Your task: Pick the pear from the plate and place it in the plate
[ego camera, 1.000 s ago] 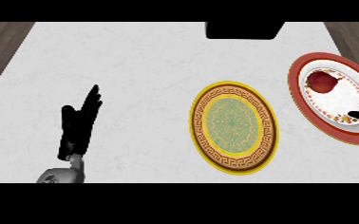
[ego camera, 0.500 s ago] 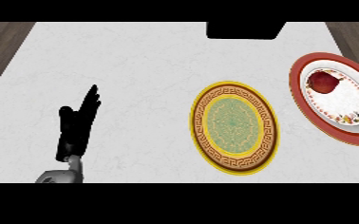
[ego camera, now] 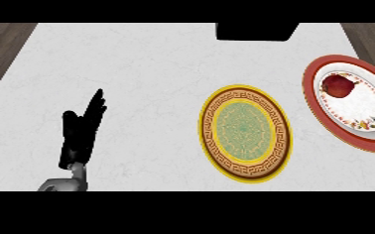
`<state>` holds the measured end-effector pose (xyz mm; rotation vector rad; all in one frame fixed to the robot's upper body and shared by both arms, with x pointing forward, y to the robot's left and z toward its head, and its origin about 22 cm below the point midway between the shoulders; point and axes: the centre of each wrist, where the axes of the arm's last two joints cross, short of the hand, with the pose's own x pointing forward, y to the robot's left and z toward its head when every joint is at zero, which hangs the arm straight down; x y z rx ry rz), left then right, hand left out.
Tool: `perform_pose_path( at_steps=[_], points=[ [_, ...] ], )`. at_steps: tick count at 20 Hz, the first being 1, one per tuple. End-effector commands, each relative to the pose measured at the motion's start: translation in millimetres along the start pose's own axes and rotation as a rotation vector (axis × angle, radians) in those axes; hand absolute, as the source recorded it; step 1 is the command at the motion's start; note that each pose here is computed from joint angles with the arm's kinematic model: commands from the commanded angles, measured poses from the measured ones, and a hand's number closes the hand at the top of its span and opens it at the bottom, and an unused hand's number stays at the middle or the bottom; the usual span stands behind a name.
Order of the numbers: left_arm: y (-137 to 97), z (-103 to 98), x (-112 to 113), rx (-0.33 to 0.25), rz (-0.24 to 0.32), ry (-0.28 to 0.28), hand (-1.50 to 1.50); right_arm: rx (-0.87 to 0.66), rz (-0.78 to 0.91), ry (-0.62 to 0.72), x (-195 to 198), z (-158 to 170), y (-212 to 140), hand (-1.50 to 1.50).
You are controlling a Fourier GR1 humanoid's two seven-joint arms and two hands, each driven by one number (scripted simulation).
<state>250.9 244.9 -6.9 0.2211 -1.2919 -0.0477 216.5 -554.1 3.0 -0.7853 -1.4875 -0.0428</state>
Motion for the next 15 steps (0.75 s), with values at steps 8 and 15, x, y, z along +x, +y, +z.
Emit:
perform_pose_path(
  at_steps=[8,15],
  points=[
    [-7,1,-14,-0.005,0.001,-0.012,0.0,-0.118,0.028,0.037,1,7,-31,-1.5],
    [-9,-1,1,-0.017,0.012,-0.024,0.0,-0.138,0.087,0.063,0,10,-39,-1.5]
  ],
)
